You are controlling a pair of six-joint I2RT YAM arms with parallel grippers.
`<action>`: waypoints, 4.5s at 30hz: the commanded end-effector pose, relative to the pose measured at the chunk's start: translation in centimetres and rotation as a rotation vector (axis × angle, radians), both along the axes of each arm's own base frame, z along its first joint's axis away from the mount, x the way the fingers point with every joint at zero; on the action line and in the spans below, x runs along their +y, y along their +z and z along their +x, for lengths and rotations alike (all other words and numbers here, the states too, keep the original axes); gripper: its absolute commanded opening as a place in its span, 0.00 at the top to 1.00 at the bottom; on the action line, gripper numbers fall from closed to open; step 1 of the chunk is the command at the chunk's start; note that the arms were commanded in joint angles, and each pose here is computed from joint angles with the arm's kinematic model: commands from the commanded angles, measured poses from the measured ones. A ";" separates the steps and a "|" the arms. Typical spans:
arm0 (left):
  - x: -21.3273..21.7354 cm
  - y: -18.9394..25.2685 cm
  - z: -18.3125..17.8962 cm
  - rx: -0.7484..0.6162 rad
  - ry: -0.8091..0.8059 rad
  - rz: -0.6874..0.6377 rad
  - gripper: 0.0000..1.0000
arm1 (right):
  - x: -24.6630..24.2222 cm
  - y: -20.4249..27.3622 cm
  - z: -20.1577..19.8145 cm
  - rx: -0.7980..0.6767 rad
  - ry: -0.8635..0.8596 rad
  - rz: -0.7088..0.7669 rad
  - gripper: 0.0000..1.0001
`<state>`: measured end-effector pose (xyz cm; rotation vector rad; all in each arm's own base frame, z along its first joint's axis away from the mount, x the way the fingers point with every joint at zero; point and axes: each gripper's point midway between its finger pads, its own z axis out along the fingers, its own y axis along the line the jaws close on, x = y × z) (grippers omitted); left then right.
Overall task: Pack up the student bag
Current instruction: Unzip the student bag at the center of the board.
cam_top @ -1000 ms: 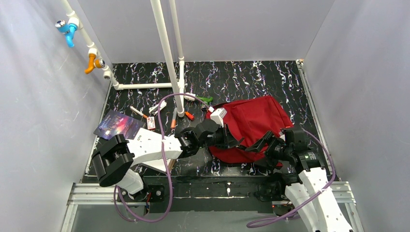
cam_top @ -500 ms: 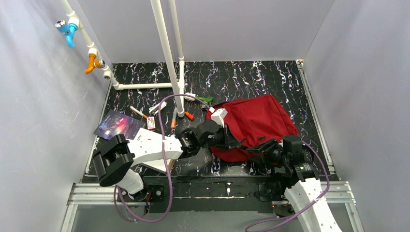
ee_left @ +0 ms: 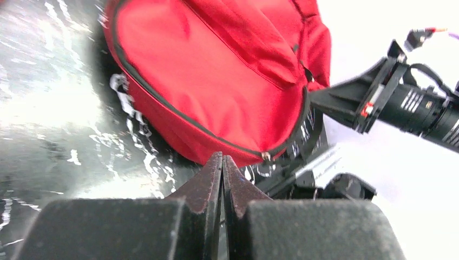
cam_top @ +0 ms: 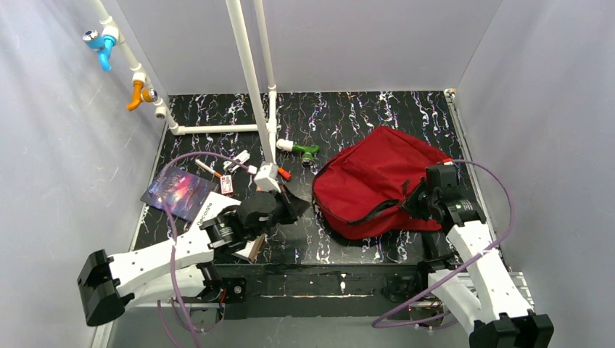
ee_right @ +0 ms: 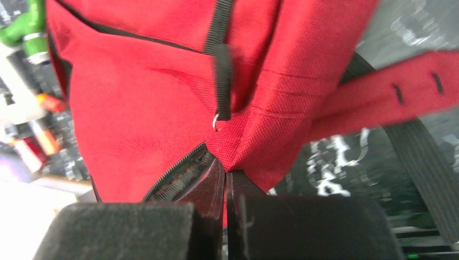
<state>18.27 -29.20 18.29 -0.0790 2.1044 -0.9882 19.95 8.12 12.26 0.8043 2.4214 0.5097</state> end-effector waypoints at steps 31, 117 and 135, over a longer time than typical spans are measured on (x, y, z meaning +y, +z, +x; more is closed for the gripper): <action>-11.5 -4.4 -3.8 0.194 -0.083 0.168 0.52 | -0.4 2.8 2.0 -0.128 0.215 -0.142 0.98; -15.9 -6.6 -5.0 0.125 -0.523 0.075 0.68 | 8.5 3.0 0.2 0.019 0.077 0.605 0.99; -3.1 -6.3 -3.5 0.082 -0.294 0.212 1.00 | -2.3 5.0 5.9 -0.169 0.243 -0.220 0.79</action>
